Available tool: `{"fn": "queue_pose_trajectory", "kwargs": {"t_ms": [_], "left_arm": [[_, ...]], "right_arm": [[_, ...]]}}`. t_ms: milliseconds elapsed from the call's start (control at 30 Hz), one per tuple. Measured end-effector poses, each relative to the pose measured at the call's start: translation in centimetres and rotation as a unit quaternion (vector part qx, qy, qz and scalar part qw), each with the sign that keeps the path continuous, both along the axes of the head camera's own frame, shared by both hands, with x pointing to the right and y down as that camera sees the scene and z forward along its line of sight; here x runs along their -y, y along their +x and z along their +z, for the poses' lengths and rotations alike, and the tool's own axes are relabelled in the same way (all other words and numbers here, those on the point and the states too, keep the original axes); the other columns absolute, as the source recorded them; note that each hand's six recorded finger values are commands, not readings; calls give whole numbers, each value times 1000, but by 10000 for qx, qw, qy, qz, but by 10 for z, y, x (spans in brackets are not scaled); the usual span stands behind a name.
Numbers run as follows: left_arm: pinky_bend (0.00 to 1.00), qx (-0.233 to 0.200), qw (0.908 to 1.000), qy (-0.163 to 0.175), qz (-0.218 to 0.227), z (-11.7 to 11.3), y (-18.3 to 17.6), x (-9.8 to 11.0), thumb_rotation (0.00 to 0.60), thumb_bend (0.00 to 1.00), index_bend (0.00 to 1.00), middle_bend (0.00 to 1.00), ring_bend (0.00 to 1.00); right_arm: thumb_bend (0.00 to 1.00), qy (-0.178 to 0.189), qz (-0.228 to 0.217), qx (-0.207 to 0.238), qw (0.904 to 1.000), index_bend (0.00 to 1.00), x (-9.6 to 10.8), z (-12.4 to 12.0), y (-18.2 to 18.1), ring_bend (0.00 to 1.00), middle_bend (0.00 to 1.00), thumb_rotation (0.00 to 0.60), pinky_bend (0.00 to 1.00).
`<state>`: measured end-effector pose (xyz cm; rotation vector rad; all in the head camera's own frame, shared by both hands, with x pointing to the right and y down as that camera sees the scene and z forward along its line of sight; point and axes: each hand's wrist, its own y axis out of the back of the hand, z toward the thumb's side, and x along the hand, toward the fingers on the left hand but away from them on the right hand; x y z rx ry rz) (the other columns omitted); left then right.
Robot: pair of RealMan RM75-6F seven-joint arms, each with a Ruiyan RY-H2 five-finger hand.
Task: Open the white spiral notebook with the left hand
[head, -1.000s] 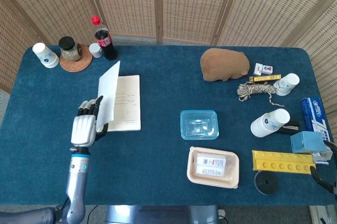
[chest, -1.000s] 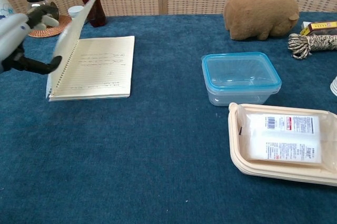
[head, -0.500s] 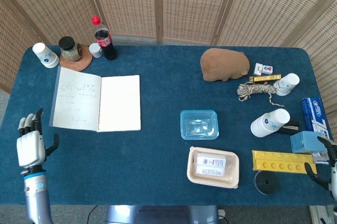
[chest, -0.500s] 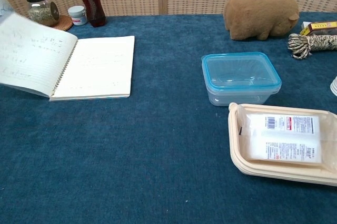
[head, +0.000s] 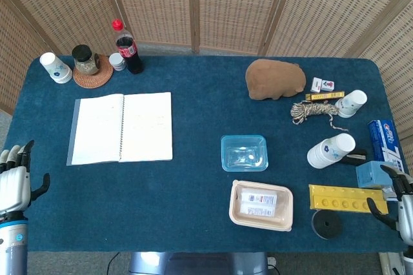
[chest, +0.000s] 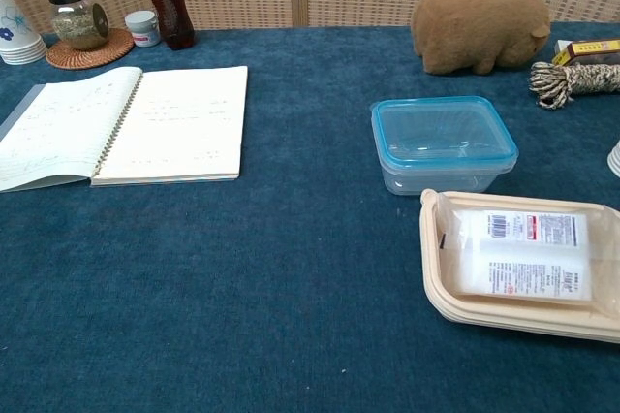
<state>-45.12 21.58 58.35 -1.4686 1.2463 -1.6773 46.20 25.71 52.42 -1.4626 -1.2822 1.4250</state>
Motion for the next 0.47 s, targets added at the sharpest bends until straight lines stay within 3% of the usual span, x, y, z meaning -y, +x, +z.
{"fn": "queue_pose_trajectory", "kwargs": {"t_ms": [200,467], "left_arm": [[0,144,9969,-169,759,-18,2,-8,600,381,108,137,69],[0,60,9962,-150,860,-39,-2,-44,600,383,109,139,70]], "right_arm": [[288,-181,29,-250,9995,176,5,4,-3,219,234,600,343],[288,-276,-175,-525,9981,178,16,20,-22,219,235,600,340]]}}
